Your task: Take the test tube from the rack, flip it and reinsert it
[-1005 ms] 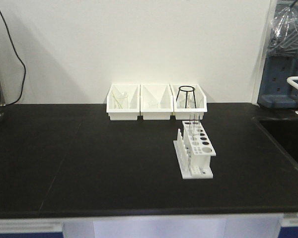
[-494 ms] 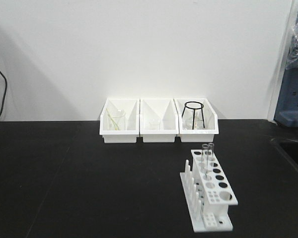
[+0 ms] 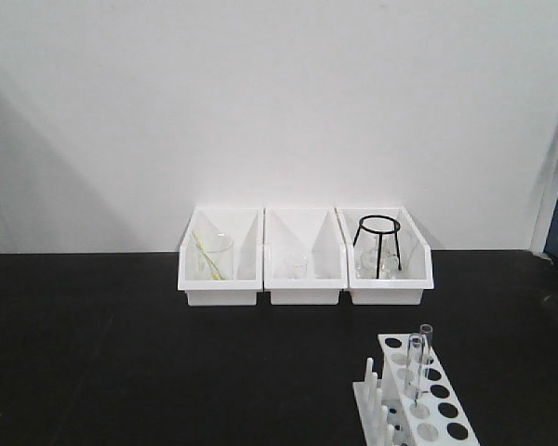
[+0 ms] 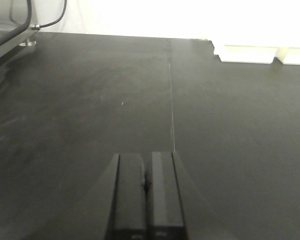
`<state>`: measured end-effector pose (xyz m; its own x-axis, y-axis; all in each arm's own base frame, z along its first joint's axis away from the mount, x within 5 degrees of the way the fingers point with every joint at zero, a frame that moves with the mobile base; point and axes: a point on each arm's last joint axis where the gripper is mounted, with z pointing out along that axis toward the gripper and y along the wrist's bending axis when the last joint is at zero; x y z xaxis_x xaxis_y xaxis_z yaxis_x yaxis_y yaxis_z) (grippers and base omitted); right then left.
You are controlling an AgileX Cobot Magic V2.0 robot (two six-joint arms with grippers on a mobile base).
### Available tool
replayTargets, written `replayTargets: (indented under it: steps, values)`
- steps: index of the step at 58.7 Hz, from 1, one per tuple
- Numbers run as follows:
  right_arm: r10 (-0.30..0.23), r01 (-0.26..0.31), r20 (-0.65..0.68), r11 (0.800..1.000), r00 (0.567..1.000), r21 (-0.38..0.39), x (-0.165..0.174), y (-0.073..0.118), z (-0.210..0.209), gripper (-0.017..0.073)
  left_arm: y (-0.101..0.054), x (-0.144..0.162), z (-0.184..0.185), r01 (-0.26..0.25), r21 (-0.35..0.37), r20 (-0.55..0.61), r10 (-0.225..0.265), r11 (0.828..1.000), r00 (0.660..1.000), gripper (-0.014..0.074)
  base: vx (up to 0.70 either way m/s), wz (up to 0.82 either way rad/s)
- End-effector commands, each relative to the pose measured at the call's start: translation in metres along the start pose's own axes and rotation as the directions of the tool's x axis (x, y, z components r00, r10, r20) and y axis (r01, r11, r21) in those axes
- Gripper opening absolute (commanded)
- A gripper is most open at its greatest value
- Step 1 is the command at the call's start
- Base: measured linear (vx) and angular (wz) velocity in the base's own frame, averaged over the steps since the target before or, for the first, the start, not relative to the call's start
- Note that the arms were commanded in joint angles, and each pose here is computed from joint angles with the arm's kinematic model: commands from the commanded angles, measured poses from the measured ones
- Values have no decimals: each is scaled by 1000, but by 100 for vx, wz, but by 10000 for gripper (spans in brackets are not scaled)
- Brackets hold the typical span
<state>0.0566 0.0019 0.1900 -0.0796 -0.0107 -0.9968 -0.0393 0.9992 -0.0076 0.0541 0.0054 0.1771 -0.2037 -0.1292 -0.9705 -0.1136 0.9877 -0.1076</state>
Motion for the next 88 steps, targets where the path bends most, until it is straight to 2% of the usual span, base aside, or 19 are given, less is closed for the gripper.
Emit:
replayTargets:
  steps: [1, 47, 61, 67, 77, 88]
  values:
    - [-4, 4, 92, 1000, 996, 3, -8, 0, -1, -12, -2, -8, -1, 2, 23, 96, -4, 1000, 995, -6, 21, 0]
    - [-8, 8, 94, 1000, 996, 3, -8, 0, -1, -12, -2, -8, -1, 2, 23, 96, -4, 1000, 995, -6, 10, 0]
    - [1, -1, 156, 1000, 988, -1, -14, 0, -2, -12, -2, -8, -1, 2, 23, 96, -4, 1000, 995, -6, 0, 0]
    - [19, -18, 213, 1000, 977, -7, -19, 1, -3, -12, -2, -8, -1, 2, 23, 96, -4, 1000, 995, -6, 0, 0]
    - [9, -8, 257, 1000, 966, -6, -33, 0, -6, -12, -2, -8, -1, 2, 23, 96, -4, 1000, 995, -6, 0, 0]
    - [-47, 46, 262, 999, 964, 12, -68, 0, -11, -12, -2, -8, -1, 2, 23, 96, -4, 1000, 995, -6, 0, 0]
